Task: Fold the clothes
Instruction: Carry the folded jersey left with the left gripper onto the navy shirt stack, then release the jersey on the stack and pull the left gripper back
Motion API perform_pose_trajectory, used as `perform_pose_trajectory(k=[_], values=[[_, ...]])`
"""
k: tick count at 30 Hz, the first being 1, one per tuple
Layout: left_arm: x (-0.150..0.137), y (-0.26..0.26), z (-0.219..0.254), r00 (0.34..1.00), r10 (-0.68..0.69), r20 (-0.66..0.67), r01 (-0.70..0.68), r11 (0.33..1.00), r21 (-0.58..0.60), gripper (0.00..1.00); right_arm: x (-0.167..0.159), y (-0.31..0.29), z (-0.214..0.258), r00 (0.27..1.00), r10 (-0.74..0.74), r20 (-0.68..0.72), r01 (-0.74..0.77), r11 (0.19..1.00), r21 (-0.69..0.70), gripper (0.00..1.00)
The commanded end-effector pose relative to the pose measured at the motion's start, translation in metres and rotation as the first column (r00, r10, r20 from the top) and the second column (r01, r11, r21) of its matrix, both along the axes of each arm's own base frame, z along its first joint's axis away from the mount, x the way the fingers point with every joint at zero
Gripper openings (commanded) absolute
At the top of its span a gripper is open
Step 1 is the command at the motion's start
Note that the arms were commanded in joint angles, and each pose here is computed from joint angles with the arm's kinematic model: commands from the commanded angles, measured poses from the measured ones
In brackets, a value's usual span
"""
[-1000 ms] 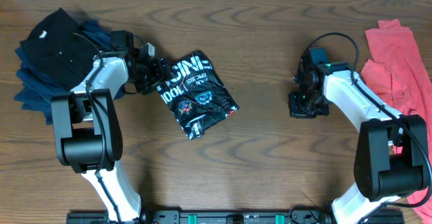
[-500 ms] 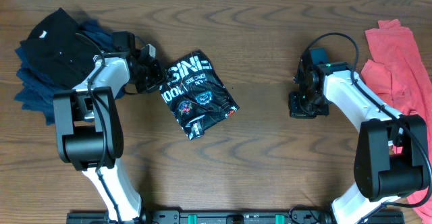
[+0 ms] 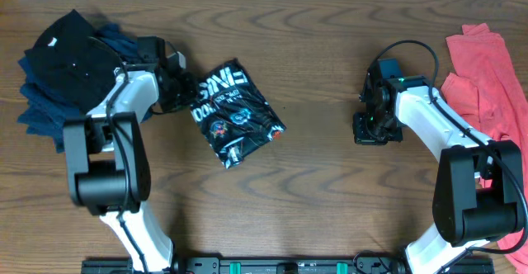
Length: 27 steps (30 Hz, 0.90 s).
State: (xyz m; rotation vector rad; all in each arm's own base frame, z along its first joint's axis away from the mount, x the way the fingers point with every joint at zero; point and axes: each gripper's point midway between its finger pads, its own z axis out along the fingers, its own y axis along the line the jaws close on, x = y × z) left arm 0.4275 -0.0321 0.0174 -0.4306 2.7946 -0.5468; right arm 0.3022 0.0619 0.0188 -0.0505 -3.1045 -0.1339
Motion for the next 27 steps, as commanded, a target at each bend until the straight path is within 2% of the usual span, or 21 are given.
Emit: perform_pose_trajectory(k=[1, 6, 10, 17, 20, 27], values=[[0.009, 0.035, 0.046, 0.991, 0.048, 0.126, -0.071, 0.980, 0.187, 0.06, 0.005, -0.005, 0.006, 1.000, -0.019, 0.024, 0.019, 1.000, -0.013, 0.01], [0.015, 0.071, 0.096, 0.958, 0.112, 0.263, -0.194, 0.931, 0.310, 0.06, 0.005, -0.005, 0.006, 1.000, -0.019, 0.025, 0.019, 1.000, -0.013, 0.01], [0.022, 0.110, 0.136, 0.903, 0.177, 0.392, -0.332, 0.867, 0.372, 0.06, 0.005, -0.007, 0.006, 0.999, -0.019, 0.026, 0.019, 1.000, -0.022, 0.01], [0.035, 0.171, 0.176, 0.796, 0.233, 0.558, -0.481, 0.803, 0.352, 0.06, 0.005, -0.008, 0.006, 0.999, -0.019, 0.026, 0.020, 0.999, -0.031, 0.01], [0.040, 0.202, 0.196, 0.725, 0.260, 0.638, -0.559, 0.764, 0.324, 0.06, 0.005, -0.008, 0.006, 0.999, -0.019, 0.026, 0.020, 0.999, -0.031, 0.01], [0.037, 0.252, 0.228, 0.602, 0.288, 0.744, -0.670, 0.689, 0.275, 0.06, 0.005, -0.008, 0.006, 1.000, -0.019, 0.025, 0.020, 0.999, -0.031, 0.01]])
